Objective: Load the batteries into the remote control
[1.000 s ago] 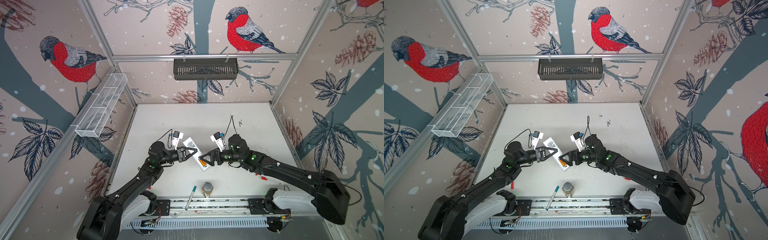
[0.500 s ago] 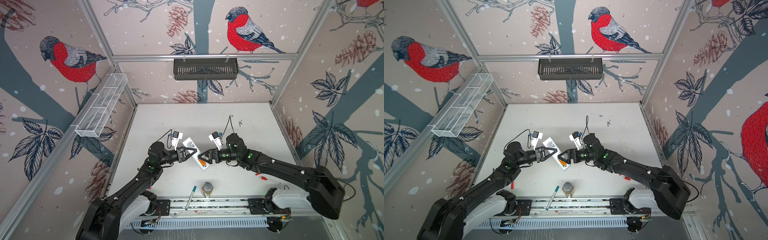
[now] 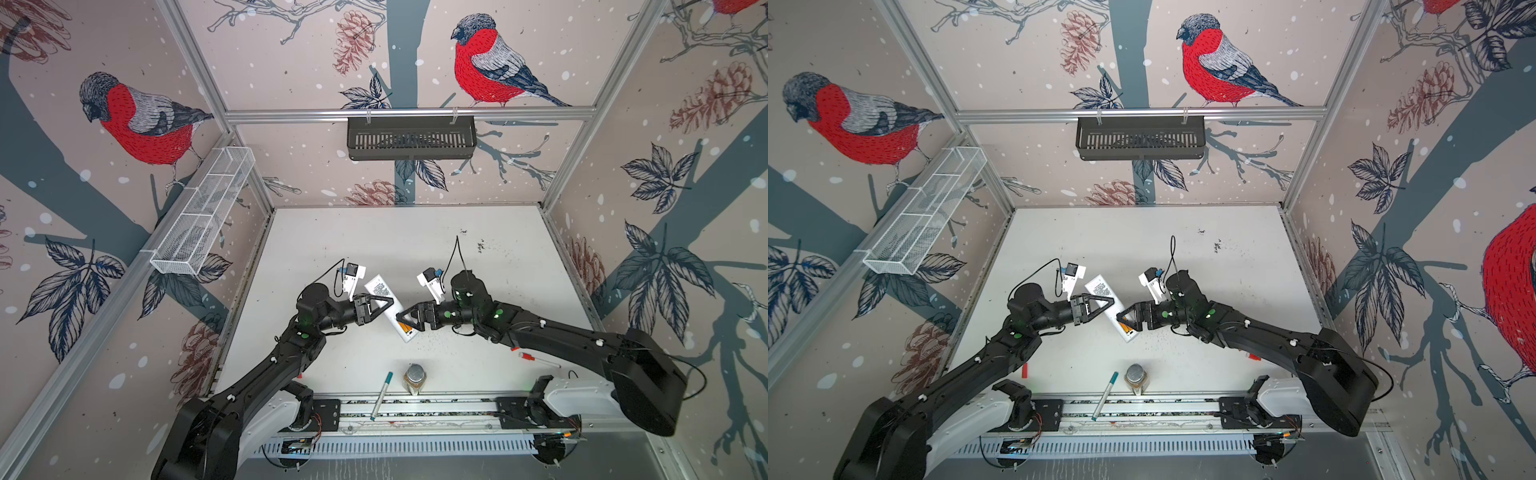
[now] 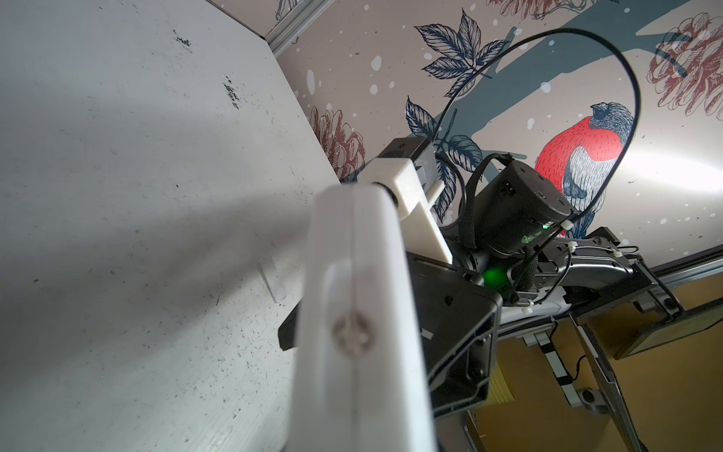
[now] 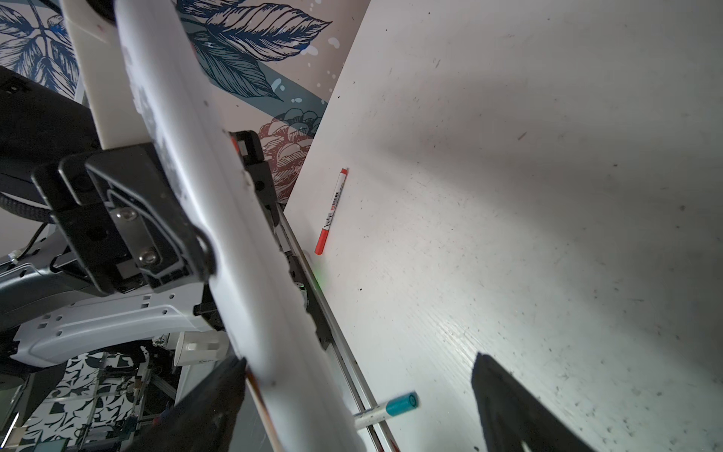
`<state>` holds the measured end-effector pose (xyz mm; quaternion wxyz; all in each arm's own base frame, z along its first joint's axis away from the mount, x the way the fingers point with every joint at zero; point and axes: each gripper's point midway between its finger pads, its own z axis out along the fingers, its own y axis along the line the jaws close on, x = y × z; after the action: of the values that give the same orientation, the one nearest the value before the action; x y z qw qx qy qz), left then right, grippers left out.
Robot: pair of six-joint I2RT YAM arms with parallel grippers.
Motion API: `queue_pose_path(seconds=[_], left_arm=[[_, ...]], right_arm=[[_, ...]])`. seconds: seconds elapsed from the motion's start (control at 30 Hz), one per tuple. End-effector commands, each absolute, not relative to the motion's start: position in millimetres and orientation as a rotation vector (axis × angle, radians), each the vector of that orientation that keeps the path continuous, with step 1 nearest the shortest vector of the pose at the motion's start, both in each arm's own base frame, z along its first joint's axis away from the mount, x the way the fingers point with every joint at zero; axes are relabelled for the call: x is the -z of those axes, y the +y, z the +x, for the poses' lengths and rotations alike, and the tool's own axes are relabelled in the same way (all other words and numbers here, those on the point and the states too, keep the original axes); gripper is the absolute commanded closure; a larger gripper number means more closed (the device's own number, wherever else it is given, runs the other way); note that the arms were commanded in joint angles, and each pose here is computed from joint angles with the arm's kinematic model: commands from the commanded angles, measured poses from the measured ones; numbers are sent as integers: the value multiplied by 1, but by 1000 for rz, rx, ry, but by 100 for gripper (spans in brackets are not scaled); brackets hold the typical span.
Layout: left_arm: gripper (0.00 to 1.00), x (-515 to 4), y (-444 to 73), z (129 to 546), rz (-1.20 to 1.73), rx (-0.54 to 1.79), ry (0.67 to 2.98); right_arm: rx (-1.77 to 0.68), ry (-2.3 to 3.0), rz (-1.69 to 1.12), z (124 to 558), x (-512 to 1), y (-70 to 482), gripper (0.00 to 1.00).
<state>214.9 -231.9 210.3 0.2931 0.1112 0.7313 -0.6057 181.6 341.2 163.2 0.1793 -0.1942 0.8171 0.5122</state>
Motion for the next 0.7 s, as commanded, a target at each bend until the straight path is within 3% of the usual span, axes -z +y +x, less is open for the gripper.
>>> queue_pose_path(seconds=[0.0,0.2,0.43,0.67], left_arm=[[100,-226,-232,215,346,1608,1876],[100,-228,-230,216,342,1605,1867],[100,-232,-230,215,349,1614,1854],[100,-231,-227,219,327,1607,1858]], right_arm=[[-1403,2335,-538,184,-154,338,10],[-1372,2355,-545,183,-144,335,17],[-1257,2398,-563,184,-128,330,39],[-1108,2429,-611,184,-119,327,41]])
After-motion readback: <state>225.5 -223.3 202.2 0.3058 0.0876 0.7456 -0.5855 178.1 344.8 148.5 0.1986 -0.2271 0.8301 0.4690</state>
